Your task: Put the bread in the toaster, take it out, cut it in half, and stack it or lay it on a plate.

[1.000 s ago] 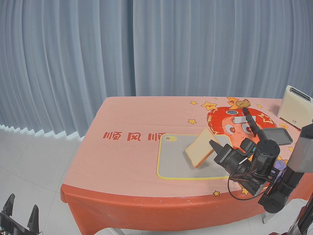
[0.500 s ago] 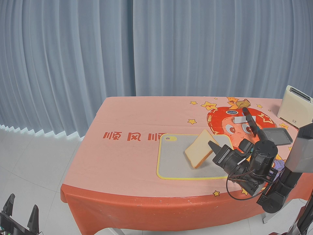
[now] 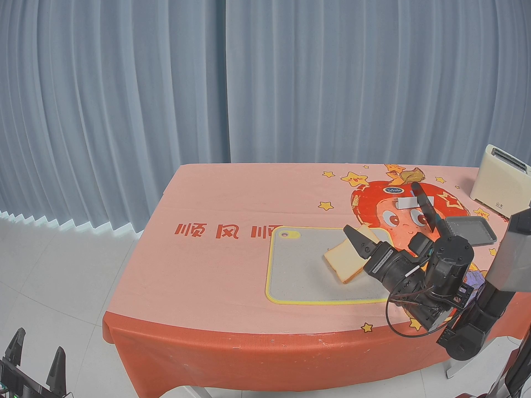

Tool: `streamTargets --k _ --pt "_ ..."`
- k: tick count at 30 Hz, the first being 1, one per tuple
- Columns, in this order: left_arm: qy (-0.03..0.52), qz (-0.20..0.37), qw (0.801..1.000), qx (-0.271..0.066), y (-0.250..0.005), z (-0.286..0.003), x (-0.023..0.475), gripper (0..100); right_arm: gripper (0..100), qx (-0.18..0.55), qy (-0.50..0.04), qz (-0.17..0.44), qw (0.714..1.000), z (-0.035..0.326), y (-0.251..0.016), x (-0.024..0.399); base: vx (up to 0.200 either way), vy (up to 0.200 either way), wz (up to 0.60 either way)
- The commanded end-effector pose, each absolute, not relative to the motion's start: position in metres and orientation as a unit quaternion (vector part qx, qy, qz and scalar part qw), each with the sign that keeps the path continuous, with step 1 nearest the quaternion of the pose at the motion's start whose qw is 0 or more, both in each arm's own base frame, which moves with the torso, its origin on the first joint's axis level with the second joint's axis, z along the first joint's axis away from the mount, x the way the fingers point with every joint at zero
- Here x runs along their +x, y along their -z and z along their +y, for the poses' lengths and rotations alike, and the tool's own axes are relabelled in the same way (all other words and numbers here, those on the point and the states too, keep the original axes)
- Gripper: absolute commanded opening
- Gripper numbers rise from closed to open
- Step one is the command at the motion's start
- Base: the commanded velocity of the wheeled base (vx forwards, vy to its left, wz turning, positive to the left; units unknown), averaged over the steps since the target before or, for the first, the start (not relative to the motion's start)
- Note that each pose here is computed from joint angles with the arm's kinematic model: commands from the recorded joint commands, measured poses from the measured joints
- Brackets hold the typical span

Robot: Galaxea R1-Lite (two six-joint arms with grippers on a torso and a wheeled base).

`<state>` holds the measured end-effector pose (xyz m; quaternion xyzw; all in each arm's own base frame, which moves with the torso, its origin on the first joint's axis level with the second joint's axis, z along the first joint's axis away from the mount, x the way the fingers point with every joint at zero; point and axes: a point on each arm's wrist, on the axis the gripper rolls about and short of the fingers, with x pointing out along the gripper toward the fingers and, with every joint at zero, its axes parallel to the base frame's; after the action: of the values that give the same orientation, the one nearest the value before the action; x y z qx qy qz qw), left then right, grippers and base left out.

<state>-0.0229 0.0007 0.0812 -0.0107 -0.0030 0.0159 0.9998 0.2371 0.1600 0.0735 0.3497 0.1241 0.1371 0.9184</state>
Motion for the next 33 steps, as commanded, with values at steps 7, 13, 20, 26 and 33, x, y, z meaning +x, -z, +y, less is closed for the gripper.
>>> streamTargets --k 7,13,20,26,33 --pt "-0.016 0.003 1.0 -0.011 -0.076 0.001 -0.022 100 100 0.346 -0.126 0.101 0.924 0.165 -0.079 0.243 0.0 0.0 0.0" --pt "-0.016 0.002 1.0 -0.011 -0.076 0.001 -0.022 100 100 0.34 -0.121 0.11 0.926 0.167 -0.079 0.24 0.0 0.0 0.0" --pt "-0.017 0.003 1.0 -0.011 -0.076 0.001 -0.022 100 100 0.328 -0.111 0.129 0.929 0.173 -0.087 0.249 0.0 0.0 0.0" --pt "-0.016 0.003 1.0 -0.011 -0.076 0.001 -0.022 100 100 0.307 -0.103 0.174 0.93 0.184 -0.108 0.254 0.0 0.0 0.0" --pt "-0.017 0.003 1.0 -0.011 -0.076 0.001 -0.022 100 100 0.302 -0.081 0.221 0.924 0.181 -0.133 0.247 0.0 0.0 0.0"
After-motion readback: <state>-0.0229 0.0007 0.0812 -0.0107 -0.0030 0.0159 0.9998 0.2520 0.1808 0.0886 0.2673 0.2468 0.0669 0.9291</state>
